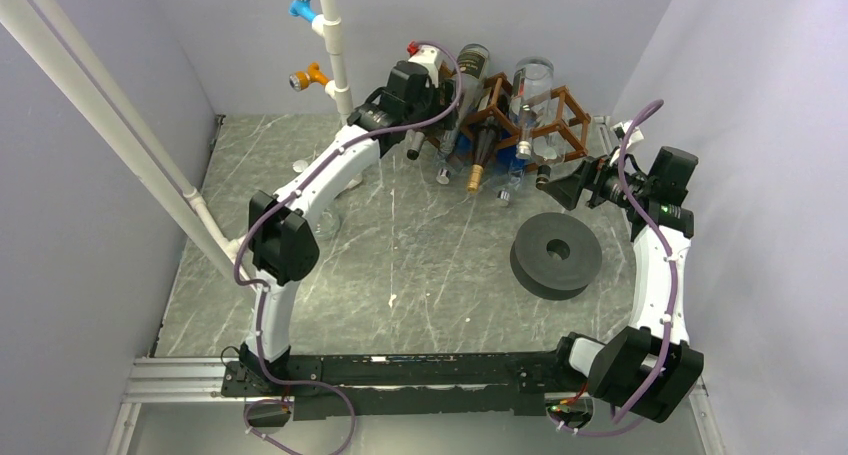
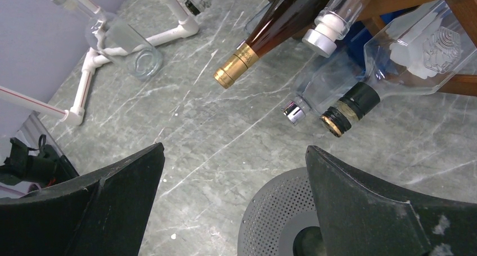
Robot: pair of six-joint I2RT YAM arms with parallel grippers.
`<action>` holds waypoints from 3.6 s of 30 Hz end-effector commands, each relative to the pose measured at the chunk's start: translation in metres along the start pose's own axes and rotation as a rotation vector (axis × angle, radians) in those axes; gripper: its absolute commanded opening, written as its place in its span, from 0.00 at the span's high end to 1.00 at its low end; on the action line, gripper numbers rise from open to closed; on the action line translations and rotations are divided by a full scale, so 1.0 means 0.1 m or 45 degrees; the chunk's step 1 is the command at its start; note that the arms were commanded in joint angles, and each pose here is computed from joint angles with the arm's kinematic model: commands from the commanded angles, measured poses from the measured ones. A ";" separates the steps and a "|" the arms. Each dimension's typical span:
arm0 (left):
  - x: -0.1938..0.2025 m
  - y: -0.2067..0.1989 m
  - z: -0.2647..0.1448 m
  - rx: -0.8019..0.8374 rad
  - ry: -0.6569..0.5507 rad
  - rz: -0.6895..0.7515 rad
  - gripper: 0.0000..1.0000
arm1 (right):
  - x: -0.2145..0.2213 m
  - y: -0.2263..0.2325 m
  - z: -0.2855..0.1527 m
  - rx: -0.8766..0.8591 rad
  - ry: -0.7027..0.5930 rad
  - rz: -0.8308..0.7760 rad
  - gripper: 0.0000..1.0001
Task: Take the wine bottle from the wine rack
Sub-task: Pick up the wine bottle from the wine rack.
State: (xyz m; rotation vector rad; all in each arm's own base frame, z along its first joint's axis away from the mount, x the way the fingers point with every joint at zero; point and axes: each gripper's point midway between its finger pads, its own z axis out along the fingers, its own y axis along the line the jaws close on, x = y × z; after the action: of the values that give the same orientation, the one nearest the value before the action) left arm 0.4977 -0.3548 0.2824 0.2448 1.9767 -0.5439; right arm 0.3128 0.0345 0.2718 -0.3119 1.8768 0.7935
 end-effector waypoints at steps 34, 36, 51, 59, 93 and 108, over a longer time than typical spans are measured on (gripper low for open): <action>0.27 -0.13 0.49 0.141 0.050 -0.182 0.34 | -0.08 0.04 -0.03 -0.037 -0.044 -0.039 0.00; 0.28 -0.14 0.51 0.155 0.056 -0.197 0.34 | -0.08 0.05 -0.03 -0.038 -0.044 -0.039 0.00; 0.41 -0.12 0.64 0.236 0.090 -0.307 0.38 | -0.09 0.03 -0.04 -0.032 -0.047 -0.037 0.00; 0.49 -0.12 0.72 0.244 0.110 -0.328 0.40 | -0.08 0.02 -0.04 -0.030 -0.047 -0.034 0.00; -0.29 -0.42 0.19 0.431 -0.162 -0.369 1.00 | -0.08 -0.01 -0.04 -0.020 -0.047 -0.027 0.00; -0.65 -0.54 -0.08 0.572 -0.299 -0.442 1.00 | -0.06 -0.02 -0.04 -0.013 -0.046 -0.023 0.00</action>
State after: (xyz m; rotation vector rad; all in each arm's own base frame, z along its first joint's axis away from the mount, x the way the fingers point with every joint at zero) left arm 0.5061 -0.4021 0.2184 0.0472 2.0358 -1.0719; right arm 0.3121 0.0301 0.2696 -0.2871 1.8733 0.8067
